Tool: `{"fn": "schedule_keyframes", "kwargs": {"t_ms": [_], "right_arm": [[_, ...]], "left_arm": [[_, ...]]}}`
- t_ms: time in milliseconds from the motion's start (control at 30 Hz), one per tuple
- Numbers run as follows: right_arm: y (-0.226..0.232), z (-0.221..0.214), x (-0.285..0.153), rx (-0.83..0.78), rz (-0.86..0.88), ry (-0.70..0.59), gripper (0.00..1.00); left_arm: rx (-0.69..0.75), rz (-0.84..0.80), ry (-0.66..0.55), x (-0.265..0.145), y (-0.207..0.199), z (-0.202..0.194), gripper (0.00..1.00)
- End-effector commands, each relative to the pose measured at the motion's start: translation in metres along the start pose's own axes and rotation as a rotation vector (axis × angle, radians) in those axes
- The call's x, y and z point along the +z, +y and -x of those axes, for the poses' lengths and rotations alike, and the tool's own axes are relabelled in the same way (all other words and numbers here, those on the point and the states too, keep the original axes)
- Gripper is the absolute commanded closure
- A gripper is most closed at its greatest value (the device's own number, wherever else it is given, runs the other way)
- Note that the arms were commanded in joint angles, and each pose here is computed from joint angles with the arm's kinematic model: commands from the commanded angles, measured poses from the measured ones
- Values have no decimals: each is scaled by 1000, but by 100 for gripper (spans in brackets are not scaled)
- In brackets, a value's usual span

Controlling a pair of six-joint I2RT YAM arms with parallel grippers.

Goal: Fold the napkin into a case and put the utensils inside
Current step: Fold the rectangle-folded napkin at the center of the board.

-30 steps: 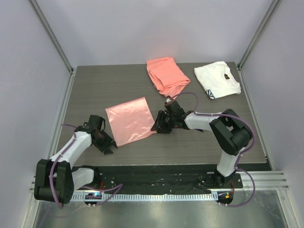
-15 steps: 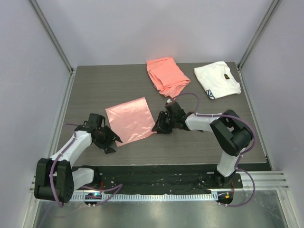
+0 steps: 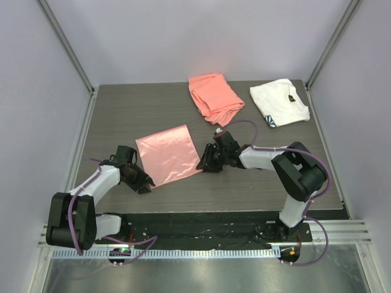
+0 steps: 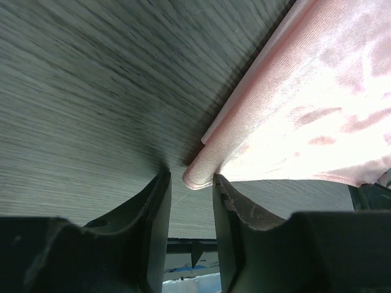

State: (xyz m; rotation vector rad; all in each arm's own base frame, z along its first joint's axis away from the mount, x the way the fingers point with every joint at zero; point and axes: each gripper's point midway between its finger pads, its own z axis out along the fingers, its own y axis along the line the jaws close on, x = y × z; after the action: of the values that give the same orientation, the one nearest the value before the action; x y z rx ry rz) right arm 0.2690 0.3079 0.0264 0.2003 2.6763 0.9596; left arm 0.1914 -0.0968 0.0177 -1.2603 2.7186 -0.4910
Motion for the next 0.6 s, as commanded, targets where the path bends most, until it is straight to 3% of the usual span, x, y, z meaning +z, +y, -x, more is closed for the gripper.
{"fn": "schedule_keyframes", "kwargs": {"t_ms": [0, 267, 567], "right_arm": [[-23, -8, -3, 12, -79, 10, 57], [-28, -9, -1, 22, -93, 2, 57], [-34, -15, 7, 42, -93, 25, 59]], "left_arm": [[28, 24, -87, 4, 5, 16, 65], [33, 11, -106, 6, 6, 19, 87], [35, -11, -100, 1, 3, 16, 93]]}}
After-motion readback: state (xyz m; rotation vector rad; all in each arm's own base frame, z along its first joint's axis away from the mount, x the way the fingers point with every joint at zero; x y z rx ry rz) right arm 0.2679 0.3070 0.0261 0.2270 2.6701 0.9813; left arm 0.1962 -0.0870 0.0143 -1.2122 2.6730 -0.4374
